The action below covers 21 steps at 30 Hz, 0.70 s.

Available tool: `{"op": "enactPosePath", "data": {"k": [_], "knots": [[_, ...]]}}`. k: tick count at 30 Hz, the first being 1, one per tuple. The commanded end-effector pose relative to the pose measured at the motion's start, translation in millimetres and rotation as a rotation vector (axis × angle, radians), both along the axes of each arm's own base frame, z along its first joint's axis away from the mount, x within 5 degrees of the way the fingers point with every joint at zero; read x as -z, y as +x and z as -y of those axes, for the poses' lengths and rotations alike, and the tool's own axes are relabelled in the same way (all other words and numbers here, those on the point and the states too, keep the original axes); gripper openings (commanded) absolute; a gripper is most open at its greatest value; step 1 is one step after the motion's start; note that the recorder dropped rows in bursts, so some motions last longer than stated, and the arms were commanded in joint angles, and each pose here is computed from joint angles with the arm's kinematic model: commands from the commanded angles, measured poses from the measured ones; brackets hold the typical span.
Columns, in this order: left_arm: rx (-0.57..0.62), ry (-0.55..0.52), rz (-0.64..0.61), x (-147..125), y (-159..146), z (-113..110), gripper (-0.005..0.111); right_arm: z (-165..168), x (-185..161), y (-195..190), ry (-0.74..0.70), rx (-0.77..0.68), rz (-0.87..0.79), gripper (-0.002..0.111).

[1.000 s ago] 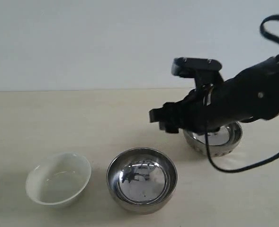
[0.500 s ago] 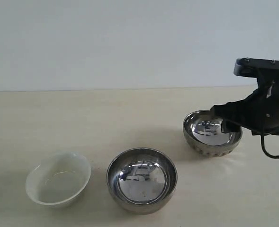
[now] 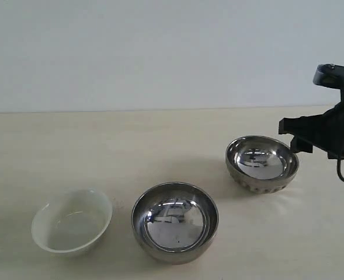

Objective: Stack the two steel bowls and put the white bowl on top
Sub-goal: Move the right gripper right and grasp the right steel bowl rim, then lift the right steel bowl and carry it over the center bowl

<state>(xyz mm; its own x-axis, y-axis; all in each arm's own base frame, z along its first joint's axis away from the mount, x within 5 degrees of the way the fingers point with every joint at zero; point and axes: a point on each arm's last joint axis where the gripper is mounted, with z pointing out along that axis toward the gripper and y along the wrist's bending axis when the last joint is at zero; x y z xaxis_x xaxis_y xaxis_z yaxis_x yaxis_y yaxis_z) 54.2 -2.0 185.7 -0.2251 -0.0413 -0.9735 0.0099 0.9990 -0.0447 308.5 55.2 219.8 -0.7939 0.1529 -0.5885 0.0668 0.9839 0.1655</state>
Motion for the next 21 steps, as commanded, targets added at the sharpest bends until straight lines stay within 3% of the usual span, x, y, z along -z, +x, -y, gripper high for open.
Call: {"op": "enactPosePath", "data": {"k": [1, 13, 21], "knots": [[0.003, -0.005, 0.007, 0.2, 0.0, 0.2, 0.004, 2.6, 12.0, 9.2, 0.006, 0.019, 0.010, 0.058], [0.003, -0.005, 0.007, 0.2, 0.0, 0.2, 0.004, -3.3, 71.2, 33.2, 0.038, 0.045, -0.020, 0.055], [0.003, -0.005, 0.007, 0.2, 0.0, 0.2, 0.004, -4.4, 92.5, 37.8, 0.045, 0.054, -0.040, 0.012]]}}
